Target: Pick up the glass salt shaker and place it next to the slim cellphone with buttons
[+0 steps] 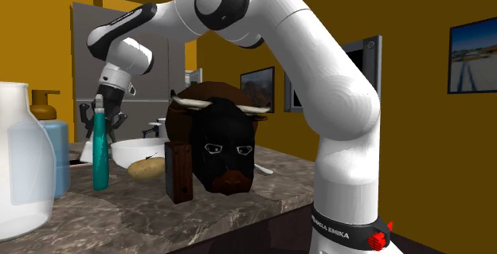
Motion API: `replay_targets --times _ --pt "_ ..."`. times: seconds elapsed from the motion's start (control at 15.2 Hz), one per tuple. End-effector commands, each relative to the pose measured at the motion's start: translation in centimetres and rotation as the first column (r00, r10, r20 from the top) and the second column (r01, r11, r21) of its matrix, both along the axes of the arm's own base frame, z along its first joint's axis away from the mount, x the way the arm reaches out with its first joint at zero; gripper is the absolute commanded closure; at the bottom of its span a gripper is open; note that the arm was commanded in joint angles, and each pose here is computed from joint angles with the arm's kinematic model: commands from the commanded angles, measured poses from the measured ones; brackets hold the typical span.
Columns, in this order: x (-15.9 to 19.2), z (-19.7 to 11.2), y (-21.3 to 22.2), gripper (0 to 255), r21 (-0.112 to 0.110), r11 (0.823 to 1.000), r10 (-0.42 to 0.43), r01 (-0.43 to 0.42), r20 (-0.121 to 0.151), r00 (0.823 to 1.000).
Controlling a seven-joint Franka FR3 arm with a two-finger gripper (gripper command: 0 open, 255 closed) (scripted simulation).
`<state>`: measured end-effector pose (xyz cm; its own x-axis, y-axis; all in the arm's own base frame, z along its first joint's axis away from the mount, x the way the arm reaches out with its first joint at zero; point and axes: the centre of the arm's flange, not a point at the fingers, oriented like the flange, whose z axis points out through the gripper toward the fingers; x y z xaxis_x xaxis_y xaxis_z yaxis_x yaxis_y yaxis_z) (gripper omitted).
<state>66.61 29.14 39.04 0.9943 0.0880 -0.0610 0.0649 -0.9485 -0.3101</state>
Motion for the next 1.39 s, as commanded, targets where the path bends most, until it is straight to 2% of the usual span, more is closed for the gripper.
replay_targets --times 0.0,0.46,0.99,1.06,1.32 --pt "-0.1 -1.1 0.0 255 0.0 1.0 0.0 0.0 0.001 1.0" --pt "-0.1 -4.9 0.0 255 0.0 1.0 0.0 0.0 0.001 1.0" --pt "-0.1 -4.9 0.0 255 0.0 1.0 0.0 0.0 0.001 1.0" --pt "-0.2 -4.9 -0.1 0 0.0 1.0 0.0 0.0 0.001 1.0" --pt "-0.4 -5.1 0.0 0 0.0 1.0 0.001 -0.001 0.001 1.0"
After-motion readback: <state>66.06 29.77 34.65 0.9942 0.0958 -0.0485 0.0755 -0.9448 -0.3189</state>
